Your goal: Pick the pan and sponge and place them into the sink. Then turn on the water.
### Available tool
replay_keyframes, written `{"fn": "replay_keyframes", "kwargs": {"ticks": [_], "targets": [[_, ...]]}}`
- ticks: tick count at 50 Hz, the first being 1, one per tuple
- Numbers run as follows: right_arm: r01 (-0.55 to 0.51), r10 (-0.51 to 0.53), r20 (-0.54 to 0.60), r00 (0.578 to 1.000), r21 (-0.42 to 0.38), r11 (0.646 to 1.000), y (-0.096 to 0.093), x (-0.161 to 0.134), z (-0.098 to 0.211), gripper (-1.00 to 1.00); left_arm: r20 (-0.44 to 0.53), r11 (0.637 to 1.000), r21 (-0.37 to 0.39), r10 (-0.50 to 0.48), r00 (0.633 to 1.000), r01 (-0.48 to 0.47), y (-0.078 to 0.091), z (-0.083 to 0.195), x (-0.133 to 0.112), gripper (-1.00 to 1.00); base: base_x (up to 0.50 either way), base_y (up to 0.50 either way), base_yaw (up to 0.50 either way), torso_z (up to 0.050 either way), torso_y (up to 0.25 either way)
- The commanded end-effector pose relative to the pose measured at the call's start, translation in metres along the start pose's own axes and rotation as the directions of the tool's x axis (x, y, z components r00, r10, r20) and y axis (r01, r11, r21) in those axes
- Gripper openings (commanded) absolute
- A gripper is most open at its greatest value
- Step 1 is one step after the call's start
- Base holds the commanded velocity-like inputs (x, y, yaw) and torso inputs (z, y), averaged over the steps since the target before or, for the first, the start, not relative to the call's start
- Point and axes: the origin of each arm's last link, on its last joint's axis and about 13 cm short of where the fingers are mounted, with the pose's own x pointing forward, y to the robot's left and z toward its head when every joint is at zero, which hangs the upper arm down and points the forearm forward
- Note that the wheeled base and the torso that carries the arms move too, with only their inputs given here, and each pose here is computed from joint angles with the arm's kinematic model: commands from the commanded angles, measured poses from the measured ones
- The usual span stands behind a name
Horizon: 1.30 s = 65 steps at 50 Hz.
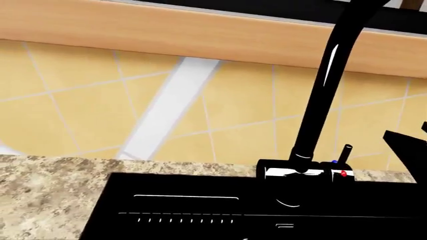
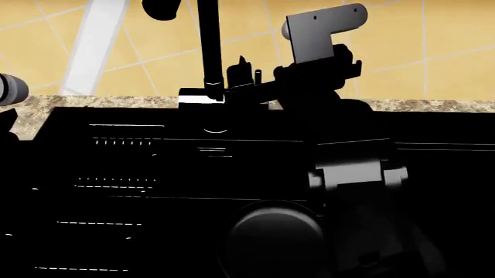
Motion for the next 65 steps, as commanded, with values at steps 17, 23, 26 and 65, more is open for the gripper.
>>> {"fn": "replay_keyframes", "kwargs": {"ticks": [17,23,26,65], "targets": [[0.081,-0.081,0.016,0.997,-0.002,0.997,-0.002,0.001,0.015,1.0,-0.01,1.0,0.005,-0.008,1.0,0.008,-0.002,-0.005,0.002,1.0,0.0,0.0,0.0,0.0,0.0],[0.115,-0.115,-0.006,0.993,0.016,0.993,-0.005,0.0,0.012,1.0,-0.011,1.0,0.007,-0.004,1.0,0.004,-0.001,-0.004,0.002,1.0,0.0,0.0,0.0,0.0,0.0],[0.12,-0.12,-0.012,0.993,0.019,0.993,-0.005,-0.001,0.01,1.0,-0.01,1.0,0.011,-0.003,1.0,0.003,-0.001,-0.004,0.002,1.0,0.0,0.0,0.0,0.0,0.0],[0.06,-0.06,-0.02,0.998,-0.01,0.998,-0.001,0.001,0.027,1.0,0.068,0.999,0.041,-0.013,0.998,0.01,0.003,0.019,-0.006,1.0,0.0,0.0,0.0,0.001,-0.012]]}}
